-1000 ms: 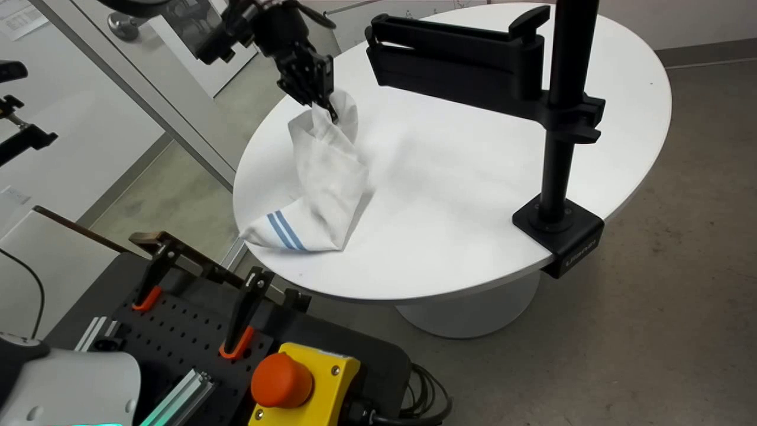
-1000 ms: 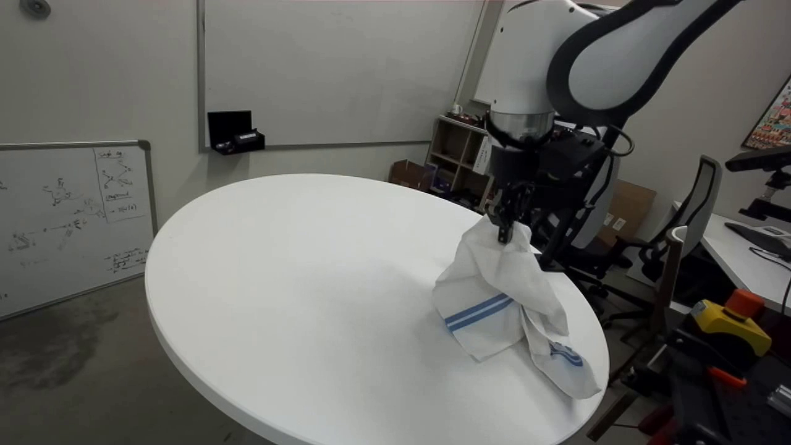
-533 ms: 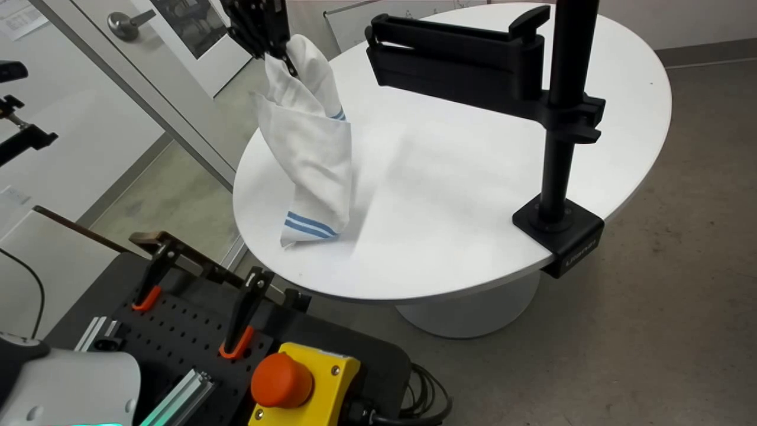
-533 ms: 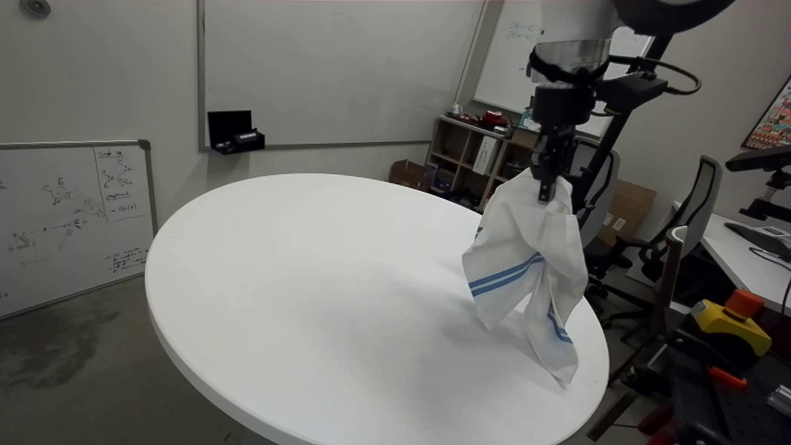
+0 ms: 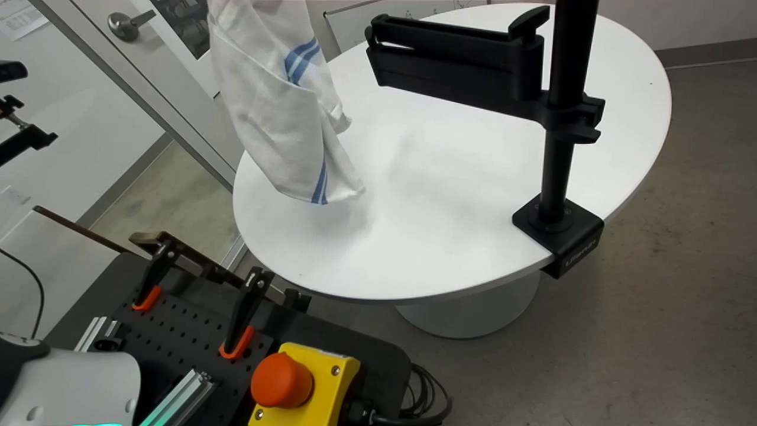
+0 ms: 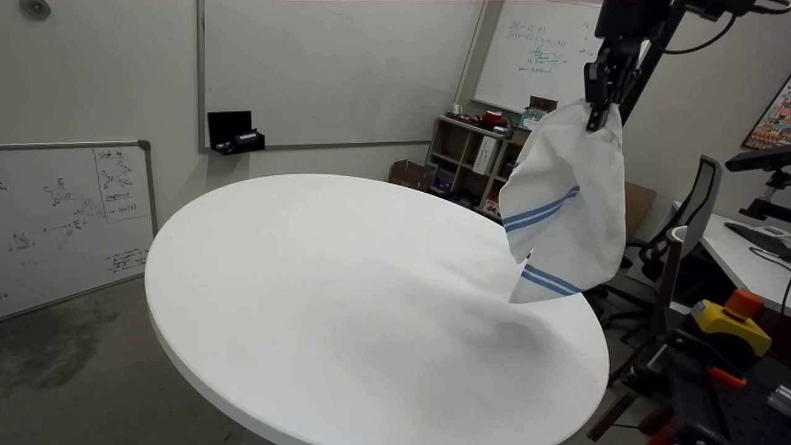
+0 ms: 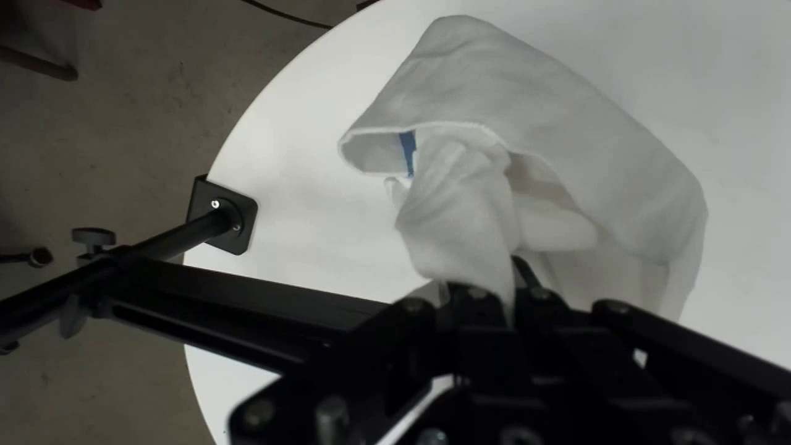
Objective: Hang the towel on the stand
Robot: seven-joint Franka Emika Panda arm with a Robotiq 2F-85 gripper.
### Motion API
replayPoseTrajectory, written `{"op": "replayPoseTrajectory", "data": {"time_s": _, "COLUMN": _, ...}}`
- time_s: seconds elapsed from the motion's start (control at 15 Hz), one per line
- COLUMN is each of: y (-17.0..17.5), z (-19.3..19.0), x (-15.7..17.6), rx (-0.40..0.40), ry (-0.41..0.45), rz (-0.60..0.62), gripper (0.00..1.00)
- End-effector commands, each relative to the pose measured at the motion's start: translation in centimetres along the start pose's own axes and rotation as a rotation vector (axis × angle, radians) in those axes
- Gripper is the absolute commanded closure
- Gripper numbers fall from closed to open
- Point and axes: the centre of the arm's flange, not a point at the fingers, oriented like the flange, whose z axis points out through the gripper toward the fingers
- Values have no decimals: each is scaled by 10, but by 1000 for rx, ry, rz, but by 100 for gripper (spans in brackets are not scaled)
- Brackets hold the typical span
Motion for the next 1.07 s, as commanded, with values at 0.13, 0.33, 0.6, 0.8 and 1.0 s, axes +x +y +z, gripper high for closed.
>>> {"op": "replayPoseTrajectory", "data": {"time_s": 0.13, "y": 48, "z": -64, "x": -25, "rx": 80, "ry": 58, "rz": 74, "gripper": 99}}
{"op": "replayPoseTrajectory", "data": {"time_s": 0.33, "y": 78, "z": -81, "x": -20, "rx": 98, "ry": 89, "rz": 160, "gripper": 99}}
{"op": "replayPoseTrajectory", "data": {"time_s": 0.6, "y": 111, "z": -82, "x": -14, "rx": 96, "ry": 97, "rz": 244, "gripper": 99}}
{"op": "replayPoseTrajectory", "data": {"time_s": 0.8, "y": 132, "z": -79, "x": -5, "rx": 94, "ry": 91, "rz": 301, "gripper": 99}}
{"op": "replayPoseTrajectory", "data": {"time_s": 1.0, "y": 151, "z": -72, "x": 9, "rx": 92, "ry": 89, "rz": 364, "gripper": 99}}
